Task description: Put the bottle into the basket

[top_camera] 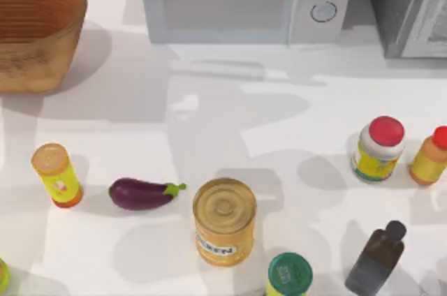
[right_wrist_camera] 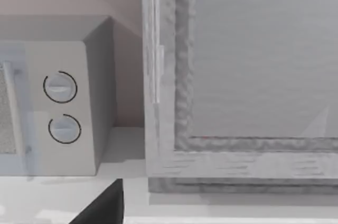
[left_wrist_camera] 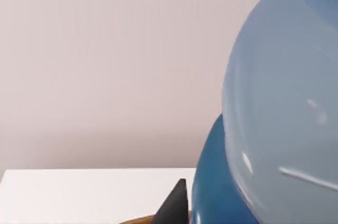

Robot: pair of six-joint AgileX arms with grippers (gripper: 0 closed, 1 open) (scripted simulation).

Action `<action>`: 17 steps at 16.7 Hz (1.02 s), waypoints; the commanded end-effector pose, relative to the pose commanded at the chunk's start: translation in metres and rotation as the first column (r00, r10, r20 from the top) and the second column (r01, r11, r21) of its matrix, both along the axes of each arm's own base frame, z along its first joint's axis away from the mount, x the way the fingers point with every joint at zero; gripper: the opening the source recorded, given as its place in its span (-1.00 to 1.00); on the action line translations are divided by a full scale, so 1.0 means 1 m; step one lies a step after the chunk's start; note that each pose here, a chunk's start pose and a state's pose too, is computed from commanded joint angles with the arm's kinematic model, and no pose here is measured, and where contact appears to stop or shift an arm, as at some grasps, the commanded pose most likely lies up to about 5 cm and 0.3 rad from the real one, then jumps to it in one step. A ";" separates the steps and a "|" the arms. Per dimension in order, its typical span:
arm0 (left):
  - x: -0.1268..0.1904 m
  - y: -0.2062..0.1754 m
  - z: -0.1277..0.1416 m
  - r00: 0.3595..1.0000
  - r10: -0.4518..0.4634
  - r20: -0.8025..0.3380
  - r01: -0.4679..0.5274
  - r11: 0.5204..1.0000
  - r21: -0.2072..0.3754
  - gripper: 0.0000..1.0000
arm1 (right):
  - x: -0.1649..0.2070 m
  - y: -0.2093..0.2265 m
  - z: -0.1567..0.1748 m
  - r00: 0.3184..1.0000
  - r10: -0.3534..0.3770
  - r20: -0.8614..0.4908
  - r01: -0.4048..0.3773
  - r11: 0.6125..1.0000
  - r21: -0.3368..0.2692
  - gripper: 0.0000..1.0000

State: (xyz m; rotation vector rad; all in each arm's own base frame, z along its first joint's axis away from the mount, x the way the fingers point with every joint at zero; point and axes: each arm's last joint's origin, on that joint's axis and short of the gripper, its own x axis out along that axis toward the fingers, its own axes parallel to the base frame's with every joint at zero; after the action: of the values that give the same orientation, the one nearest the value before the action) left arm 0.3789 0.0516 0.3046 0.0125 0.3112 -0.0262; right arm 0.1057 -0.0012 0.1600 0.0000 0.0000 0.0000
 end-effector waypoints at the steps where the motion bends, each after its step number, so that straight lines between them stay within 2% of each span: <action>1: 0.003 0.000 -0.003 1.000 0.002 0.001 -0.002 1.000 0.000 -1.00 | 0.000 0.000 0.000 1.000 0.000 0.000 0.000 1.000 0.000 1.00; 8: 0.025 0.000 -0.026 1.000 0.002 0.001 -0.002 1.000 -0.001 -1.00 | 0.000 0.000 0.000 1.000 0.000 0.000 0.000 1.000 0.000 1.00; 12: 0.025 0.000 -0.026 1.000 0.003 0.001 -0.003 1.000 -0.001 -1.00 | 0.000 0.000 0.000 1.000 0.000 0.000 0.000 1.000 0.000 1.00; 17: 0.025 0.000 -0.026 1.000 0.003 0.001 -0.003 1.000 -0.001 -0.25 | 0.000 0.000 0.000 1.000 0.000 0.000 0.000 1.000 0.000 1.00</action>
State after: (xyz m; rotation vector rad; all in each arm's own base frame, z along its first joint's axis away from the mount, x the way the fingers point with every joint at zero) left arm 0.4043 0.0515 0.2785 0.0112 0.3099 -0.0237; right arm 0.1057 -0.0012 0.1600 0.0000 0.0000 0.0000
